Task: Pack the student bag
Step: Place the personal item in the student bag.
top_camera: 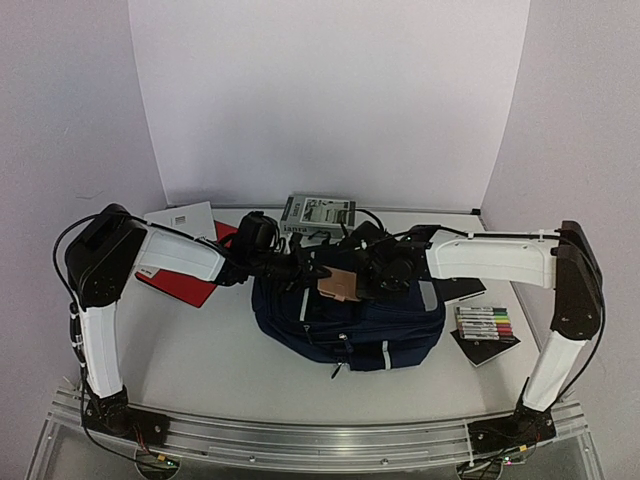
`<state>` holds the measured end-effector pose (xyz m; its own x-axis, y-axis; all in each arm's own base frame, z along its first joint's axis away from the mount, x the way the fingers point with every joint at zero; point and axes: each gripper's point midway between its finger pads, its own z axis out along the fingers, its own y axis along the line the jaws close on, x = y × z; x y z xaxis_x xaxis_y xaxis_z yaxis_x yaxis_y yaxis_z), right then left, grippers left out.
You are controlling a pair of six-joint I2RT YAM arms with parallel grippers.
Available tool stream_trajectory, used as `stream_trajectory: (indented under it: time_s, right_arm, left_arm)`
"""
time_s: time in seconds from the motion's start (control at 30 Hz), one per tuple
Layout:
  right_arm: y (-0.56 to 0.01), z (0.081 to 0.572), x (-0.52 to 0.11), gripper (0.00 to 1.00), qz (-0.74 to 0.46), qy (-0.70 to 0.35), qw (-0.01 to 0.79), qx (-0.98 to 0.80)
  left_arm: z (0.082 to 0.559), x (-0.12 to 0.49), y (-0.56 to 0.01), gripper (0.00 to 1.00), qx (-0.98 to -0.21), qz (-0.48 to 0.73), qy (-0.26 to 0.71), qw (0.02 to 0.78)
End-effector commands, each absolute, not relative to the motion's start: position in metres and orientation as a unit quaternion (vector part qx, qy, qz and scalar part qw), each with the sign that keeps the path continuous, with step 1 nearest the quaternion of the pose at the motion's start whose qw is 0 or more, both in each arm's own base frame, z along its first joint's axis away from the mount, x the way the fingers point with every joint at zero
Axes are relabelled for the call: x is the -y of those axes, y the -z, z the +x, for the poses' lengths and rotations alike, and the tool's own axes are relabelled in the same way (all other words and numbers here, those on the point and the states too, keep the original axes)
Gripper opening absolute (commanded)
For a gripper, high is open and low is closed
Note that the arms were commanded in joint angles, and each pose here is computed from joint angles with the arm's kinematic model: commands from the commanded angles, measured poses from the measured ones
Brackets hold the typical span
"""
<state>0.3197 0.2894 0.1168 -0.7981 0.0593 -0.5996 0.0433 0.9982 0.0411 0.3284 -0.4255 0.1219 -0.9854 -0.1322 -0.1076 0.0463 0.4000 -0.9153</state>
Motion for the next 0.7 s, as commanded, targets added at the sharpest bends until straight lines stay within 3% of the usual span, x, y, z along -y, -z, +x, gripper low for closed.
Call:
stream_trajectory:
  time_s: [0.0,0.67]
  right_arm:
    - [-0.17,0.339,-0.302,0.0,0.076,-0.075,0.388,-0.915]
    - [-0.169,0.345,-0.304,0.0,0.081,-0.097,0.385,-0.914]
  left_arm:
    - [0.306,0.433,-0.135,0.0,-0.829,-0.018,0.556,0.057]
    - [0.294,0.438,-0.139,0.0,-0.825,-0.022,0.563,0.05]
